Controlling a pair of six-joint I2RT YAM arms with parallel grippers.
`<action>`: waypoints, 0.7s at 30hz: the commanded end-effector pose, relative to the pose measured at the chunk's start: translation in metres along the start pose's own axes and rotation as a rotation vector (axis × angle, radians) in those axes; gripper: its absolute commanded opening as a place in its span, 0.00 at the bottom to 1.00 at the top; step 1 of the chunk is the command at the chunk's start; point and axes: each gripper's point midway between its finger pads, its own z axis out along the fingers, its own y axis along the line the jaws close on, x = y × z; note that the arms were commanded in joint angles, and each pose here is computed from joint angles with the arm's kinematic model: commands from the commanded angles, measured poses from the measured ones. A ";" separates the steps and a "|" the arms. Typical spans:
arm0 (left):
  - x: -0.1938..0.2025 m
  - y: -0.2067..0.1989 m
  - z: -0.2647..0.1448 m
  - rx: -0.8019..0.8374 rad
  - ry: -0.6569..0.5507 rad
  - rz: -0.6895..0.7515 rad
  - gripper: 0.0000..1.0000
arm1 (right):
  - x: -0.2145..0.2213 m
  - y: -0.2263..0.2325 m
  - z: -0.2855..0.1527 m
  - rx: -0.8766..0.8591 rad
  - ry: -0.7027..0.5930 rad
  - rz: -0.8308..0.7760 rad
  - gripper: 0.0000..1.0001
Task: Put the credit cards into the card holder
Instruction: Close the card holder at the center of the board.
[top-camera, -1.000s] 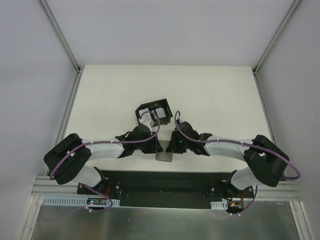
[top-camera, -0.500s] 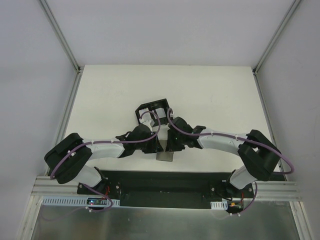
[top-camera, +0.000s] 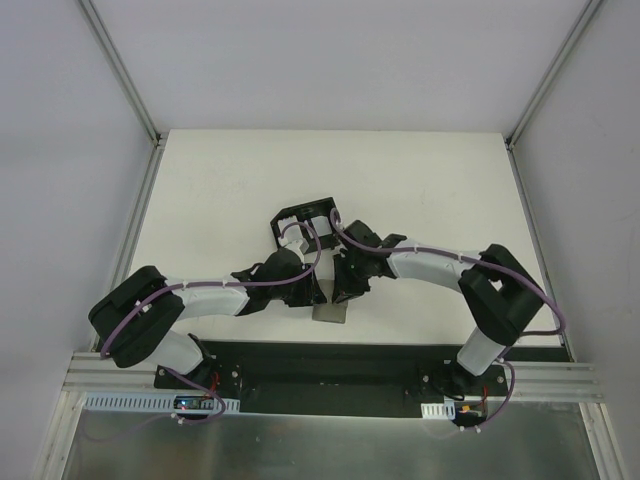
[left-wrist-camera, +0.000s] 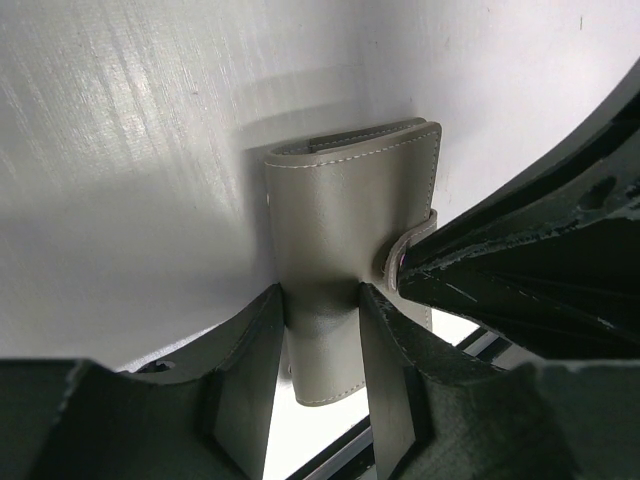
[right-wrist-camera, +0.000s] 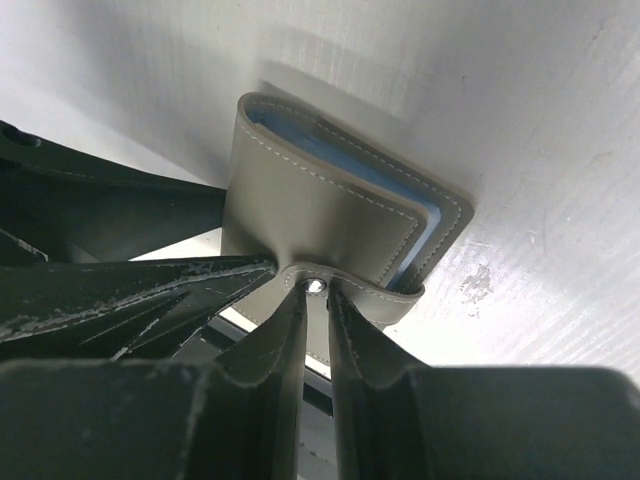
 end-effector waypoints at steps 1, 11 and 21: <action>0.058 0.068 -0.008 -0.242 0.179 0.023 0.36 | 0.008 -0.007 0.014 -0.008 0.112 -0.034 0.17; 0.056 0.067 -0.007 -0.230 0.165 0.024 0.36 | 0.016 -0.038 0.021 0.138 0.285 -0.002 0.13; 0.057 0.065 -0.006 -0.220 0.169 0.023 0.36 | 0.022 -0.052 0.028 0.257 0.333 0.003 0.10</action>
